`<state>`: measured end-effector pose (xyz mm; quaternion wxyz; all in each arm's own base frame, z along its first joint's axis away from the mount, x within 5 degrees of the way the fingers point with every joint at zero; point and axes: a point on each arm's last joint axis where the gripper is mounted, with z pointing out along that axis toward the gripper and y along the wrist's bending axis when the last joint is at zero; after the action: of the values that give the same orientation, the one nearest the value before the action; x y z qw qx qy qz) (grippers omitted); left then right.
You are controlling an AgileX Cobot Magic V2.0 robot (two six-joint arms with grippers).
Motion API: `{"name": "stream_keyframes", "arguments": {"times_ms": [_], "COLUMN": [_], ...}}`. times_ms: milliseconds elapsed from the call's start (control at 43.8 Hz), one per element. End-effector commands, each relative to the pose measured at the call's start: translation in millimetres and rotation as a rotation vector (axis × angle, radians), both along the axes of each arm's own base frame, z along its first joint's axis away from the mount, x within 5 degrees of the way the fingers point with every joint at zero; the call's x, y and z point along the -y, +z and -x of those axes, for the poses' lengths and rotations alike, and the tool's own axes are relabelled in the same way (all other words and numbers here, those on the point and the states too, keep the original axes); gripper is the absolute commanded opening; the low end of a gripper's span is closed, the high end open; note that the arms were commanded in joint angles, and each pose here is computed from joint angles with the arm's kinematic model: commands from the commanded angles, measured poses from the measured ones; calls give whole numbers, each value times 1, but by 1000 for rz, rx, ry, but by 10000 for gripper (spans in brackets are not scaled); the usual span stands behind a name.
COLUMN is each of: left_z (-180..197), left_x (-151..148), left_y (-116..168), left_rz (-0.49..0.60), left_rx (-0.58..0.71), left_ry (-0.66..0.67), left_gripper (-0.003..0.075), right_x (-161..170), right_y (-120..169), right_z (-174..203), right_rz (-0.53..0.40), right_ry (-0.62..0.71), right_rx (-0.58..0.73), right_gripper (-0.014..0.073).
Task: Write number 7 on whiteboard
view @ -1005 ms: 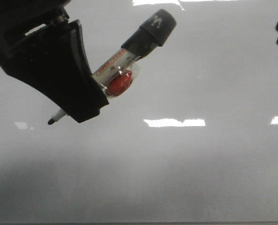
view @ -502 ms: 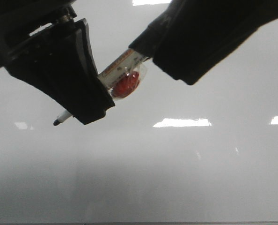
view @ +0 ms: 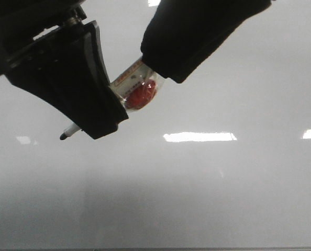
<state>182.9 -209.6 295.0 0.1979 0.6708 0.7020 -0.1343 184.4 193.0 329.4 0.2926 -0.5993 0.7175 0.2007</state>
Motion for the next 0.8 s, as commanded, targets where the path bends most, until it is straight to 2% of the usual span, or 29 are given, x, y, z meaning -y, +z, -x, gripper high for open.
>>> {"name": "stream_keyframes", "arguments": {"times_ms": [0,91,160,206,297,343,548,640,777], "left_z": [2,2,2,2,2,3,8,16,22], "left_x": [3,3,3,3,-1,-6,-47,-68,-101], "left_y": [20,20,20,20,24,27,52,57,62], "left_rz": [82,82,82,84,90,81,118,147,200], "left_rx": [50,50,50,51,49,55,115,139,153], "left_ry": [5,5,7,9,49,73,279,348,528], "left_gripper": [-20,27,120,211,356,393,408,408,408], "right_x": [-1,-1,-1,-1,0,4,41,65,102], "right_y": [19,19,19,19,19,19,34,43,59], "right_z": [2,2,2,2,1,0,-4,-3,4], "right_rz": [-77,-77,-77,-76,-78,-79,-61,-57,-126], "right_ry": [-8,-7,-7,-6,-22,-44,-238,-380,-622], "right_rx": [45,44,44,43,36,26,21,29,24], "right_gripper": [126,40,-23,-65,-64,-64,-64,-64,-64]}}
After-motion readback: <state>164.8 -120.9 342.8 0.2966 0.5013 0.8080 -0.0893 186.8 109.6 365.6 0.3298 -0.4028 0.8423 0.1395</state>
